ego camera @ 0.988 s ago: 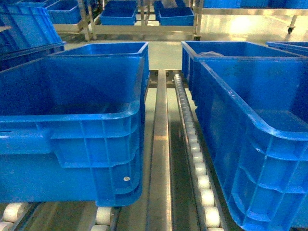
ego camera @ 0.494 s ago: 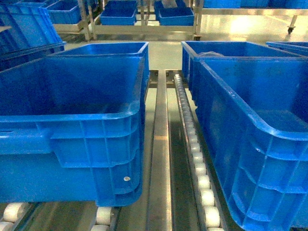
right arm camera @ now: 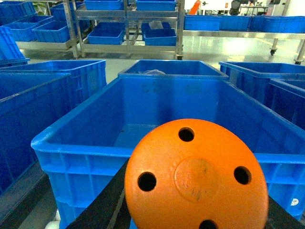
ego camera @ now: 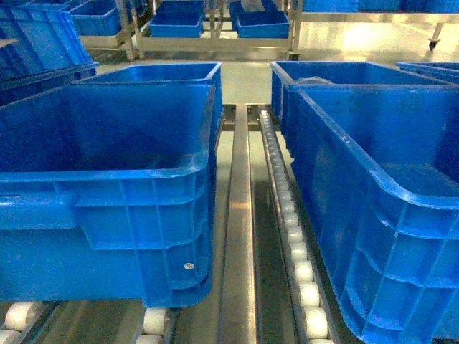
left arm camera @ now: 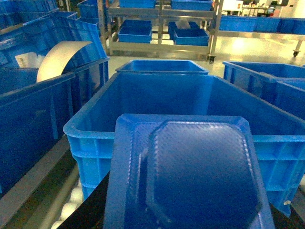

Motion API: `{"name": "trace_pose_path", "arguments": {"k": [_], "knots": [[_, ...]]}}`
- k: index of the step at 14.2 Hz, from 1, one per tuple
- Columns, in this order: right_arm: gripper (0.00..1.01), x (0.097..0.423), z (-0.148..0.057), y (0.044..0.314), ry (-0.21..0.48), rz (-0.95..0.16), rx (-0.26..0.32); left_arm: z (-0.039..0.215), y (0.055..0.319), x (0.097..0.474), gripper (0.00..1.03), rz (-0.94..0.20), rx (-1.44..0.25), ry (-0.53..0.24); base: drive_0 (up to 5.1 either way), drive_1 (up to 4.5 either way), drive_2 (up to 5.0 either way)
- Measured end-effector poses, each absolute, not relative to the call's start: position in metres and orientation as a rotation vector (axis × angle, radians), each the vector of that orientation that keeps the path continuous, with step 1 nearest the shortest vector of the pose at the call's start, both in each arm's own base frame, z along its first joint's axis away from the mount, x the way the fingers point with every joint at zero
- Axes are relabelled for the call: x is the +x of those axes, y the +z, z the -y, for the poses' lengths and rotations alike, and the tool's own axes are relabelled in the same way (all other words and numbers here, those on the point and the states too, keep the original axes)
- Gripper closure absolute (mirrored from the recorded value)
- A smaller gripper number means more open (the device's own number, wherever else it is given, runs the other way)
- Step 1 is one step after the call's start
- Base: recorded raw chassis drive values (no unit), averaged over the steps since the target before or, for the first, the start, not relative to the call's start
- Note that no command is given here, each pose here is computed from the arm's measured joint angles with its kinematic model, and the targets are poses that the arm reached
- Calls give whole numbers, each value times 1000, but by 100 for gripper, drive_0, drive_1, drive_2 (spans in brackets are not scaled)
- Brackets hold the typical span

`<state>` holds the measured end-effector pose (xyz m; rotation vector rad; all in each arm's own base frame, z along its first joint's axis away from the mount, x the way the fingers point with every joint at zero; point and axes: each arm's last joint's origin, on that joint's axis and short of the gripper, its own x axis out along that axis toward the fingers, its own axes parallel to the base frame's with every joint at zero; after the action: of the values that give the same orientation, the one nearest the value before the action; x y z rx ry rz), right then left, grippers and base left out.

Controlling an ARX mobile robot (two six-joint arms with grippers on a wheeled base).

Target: Sort blue parts and orange caps into right shelf containers

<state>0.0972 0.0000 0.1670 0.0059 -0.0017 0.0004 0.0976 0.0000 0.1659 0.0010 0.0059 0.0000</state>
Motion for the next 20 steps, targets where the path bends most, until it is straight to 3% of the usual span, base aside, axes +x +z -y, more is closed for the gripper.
{"name": "trace_pose_path", "arguments": {"k": [1, 2, 3, 4, 6, 8, 9, 11, 13, 14, 15, 17, 18, 19, 20], "knots": [[57, 97, 0, 167, 0, 2, 6, 0, 166, 98, 62, -6, 1, 0, 0, 0, 0], [57, 97, 0, 167, 0, 6, 6, 1, 174, 96, 62, 87, -5, 43, 0, 0, 0], [57, 96, 0, 178, -27, 129, -16, 1, 184, 95, 62, 193, -30, 73, 0, 0, 0], [57, 96, 1, 184, -24, 185, -23, -1, 183, 96, 62, 177, -35, 92, 0, 0, 0], [57, 102, 4, 188, -14, 192, -27, -6, 188, 109, 62, 198, -29, 101, 0, 0, 0], [57, 123, 4, 211, 6, 215, -37, -4, 203, 140, 62, 162, 8, 37, 0, 0, 0], [57, 147, 3, 233, 19, 220, -47, -4, 228, 171, 62, 197, 35, 4, 0, 0, 0], [57, 213, -2, 257, 4, 127, -80, -2, 247, 245, 62, 74, -12, -37, 0, 0, 0], [51, 282, -12, 243, 51, -23, -68, 8, 232, 314, 62, -80, -59, -63, 0, 0, 0], [38, 305, -15, 234, 62, -69, -51, 10, 227, 330, 60, -106, -83, -78, 0, 0, 0], [24, 314, -18, 225, 41, -69, -48, 14, 222, 333, 45, -123, -84, -109, 0, 0, 0], [1, 314, -22, 226, -32, -64, -63, 12, 228, 324, 18, -66, -72, -79, 0, 0, 0], [4, 314, -21, 225, -38, -68, -73, 12, 229, 322, 4, -60, -71, -75, 0, 0, 0], [6, 313, -21, 226, -30, -40, -69, 11, 229, 322, 5, -62, -70, -68, 0, 0, 0], [20, 300, -19, 224, -3, 14, -35, 5, 226, 314, 18, 8, -41, -24, 0, 0, 0]]}}
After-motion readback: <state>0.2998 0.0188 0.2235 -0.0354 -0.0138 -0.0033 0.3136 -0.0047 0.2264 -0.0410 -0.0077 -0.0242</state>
